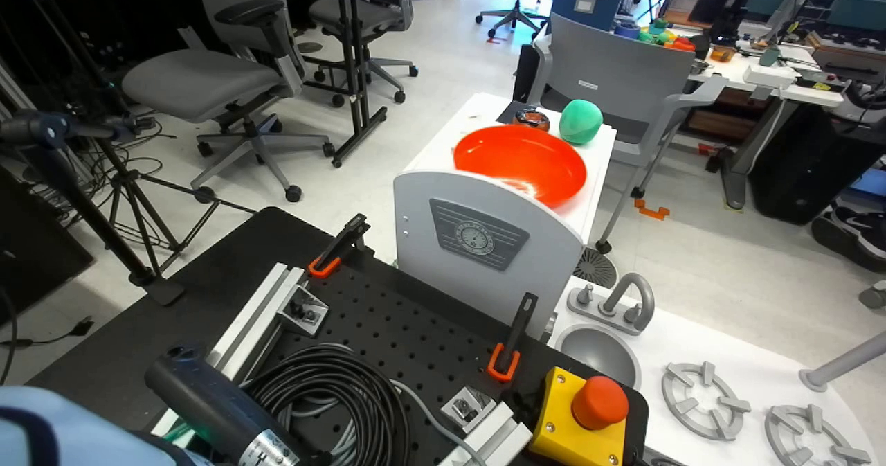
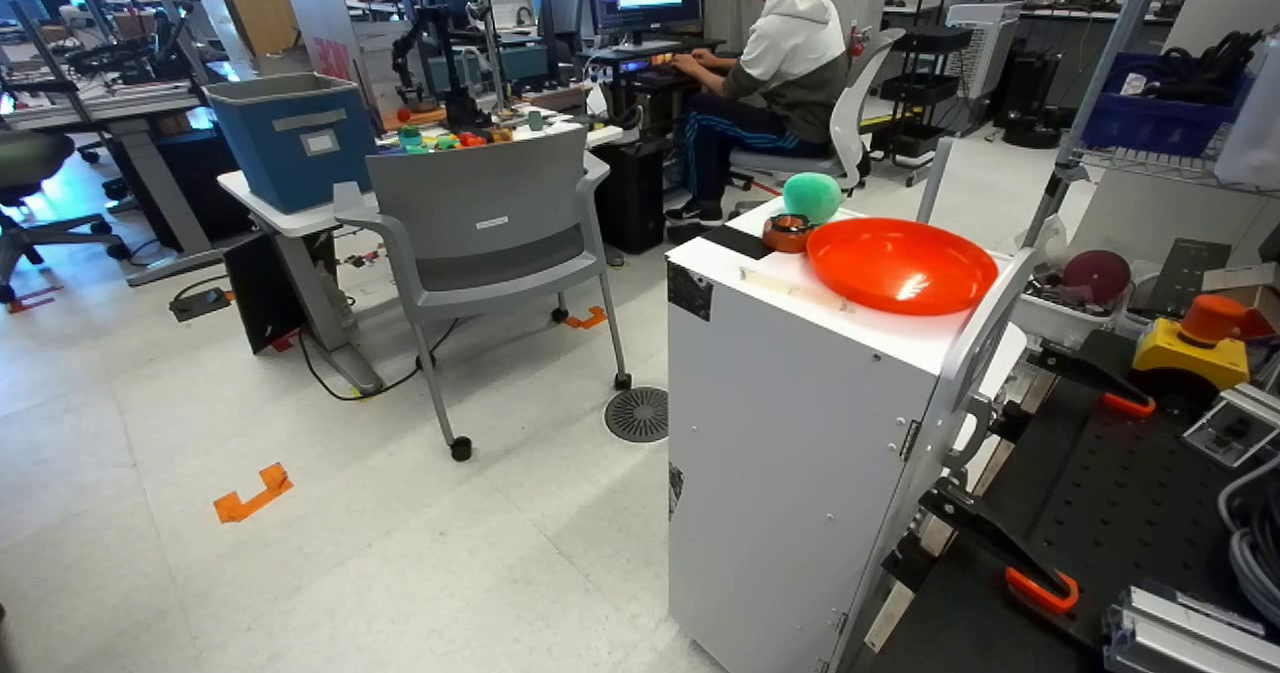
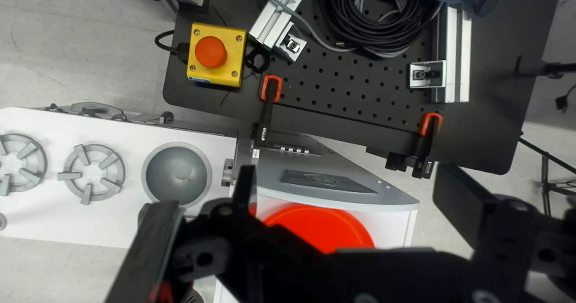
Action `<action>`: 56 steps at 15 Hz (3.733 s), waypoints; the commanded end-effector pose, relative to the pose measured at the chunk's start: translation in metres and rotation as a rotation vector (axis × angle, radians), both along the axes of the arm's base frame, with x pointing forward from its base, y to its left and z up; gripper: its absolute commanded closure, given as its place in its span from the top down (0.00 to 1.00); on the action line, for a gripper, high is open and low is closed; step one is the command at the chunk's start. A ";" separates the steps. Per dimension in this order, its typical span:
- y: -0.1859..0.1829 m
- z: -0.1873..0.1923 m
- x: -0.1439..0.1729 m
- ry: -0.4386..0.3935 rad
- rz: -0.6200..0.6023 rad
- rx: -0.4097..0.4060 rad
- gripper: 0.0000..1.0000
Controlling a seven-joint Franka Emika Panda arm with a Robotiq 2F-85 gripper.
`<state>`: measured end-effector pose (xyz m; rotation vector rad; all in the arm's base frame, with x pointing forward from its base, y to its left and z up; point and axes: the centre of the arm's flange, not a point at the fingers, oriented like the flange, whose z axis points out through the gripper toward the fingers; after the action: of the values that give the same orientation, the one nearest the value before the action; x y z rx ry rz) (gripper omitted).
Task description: Pick up the pee plush toy and put it on the orange plate
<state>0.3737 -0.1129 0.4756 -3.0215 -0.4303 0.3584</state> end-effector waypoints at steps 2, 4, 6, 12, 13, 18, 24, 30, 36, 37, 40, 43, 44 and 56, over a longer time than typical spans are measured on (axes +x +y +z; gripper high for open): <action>-0.007 0.012 0.016 0.022 -0.025 0.069 1.00; -0.006 0.015 0.023 0.026 -0.042 0.076 1.00; -0.005 0.022 0.031 0.043 -0.050 0.095 1.00; -0.007 0.041 0.039 0.059 -0.056 0.165 1.00; -0.005 0.042 0.037 0.058 -0.058 0.180 1.00; -0.001 0.031 0.034 0.072 -0.062 0.212 1.00; -0.019 0.018 0.022 0.083 0.134 0.173 1.00; -0.047 0.013 0.015 0.092 0.268 0.141 1.00; -0.060 0.027 0.031 0.084 -0.010 0.088 1.00; -0.062 0.031 0.034 0.079 -0.066 0.077 1.00; -0.066 0.038 0.048 0.045 -0.221 0.025 1.00; -0.070 0.043 0.069 0.037 -0.369 -0.055 1.00; -0.071 0.043 0.078 0.042 -0.415 -0.086 1.00; -0.056 0.041 0.132 -0.177 -0.712 -0.263 1.00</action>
<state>0.4980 -0.1732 0.5129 -3.1445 0.6935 0.1931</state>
